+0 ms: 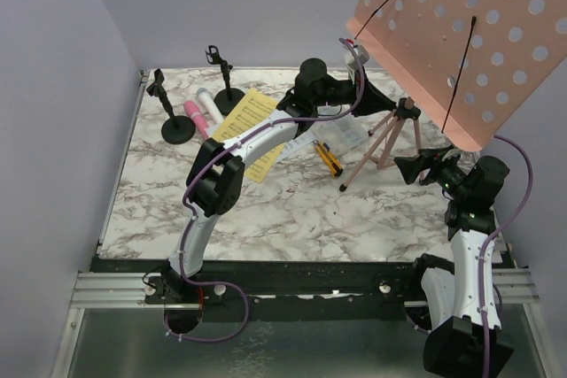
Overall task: Pack up the instrument practice props
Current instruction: Unscrew the knob on the music stand.
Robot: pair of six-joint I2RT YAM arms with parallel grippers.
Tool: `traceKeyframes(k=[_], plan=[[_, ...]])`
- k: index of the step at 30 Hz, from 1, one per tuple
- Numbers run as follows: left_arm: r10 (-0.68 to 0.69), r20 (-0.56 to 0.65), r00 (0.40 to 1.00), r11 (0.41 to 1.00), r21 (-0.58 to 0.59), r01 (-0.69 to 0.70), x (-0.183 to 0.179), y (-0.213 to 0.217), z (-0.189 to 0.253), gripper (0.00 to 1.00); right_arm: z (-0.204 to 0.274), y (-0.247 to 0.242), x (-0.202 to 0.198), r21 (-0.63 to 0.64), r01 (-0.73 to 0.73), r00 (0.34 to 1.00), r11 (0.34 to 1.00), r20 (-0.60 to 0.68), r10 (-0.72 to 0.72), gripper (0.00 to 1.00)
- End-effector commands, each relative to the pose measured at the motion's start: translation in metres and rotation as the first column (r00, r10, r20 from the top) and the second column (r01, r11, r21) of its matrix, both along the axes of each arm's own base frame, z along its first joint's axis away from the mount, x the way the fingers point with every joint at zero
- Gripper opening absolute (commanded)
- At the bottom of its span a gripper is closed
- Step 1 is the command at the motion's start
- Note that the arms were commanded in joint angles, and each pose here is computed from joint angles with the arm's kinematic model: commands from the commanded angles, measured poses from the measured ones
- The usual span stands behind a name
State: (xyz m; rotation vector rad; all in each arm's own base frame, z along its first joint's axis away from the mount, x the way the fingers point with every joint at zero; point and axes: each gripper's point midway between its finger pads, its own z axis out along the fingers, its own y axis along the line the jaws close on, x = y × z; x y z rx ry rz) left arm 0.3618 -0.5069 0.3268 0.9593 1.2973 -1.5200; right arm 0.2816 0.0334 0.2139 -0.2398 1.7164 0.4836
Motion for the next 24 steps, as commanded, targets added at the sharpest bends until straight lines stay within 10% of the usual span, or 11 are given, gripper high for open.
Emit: traceKeyframes(k=[1,24], plan=[[-0.096,-0.135,0.986,0.994,-0.063,0.088,-0.016,0.004,0.030,0.15,0.007,-0.004,0.001,-0.011,0.021,1.000,1.000,0.019,-0.020,0.84],[-0.064,-0.755,0.652,0.991,-0.124,-0.047,0.001,0.009,0.034,0.04,0.007,-0.006,0.001,-0.011,0.026,0.999,1.000,0.019,-0.026,0.84]])
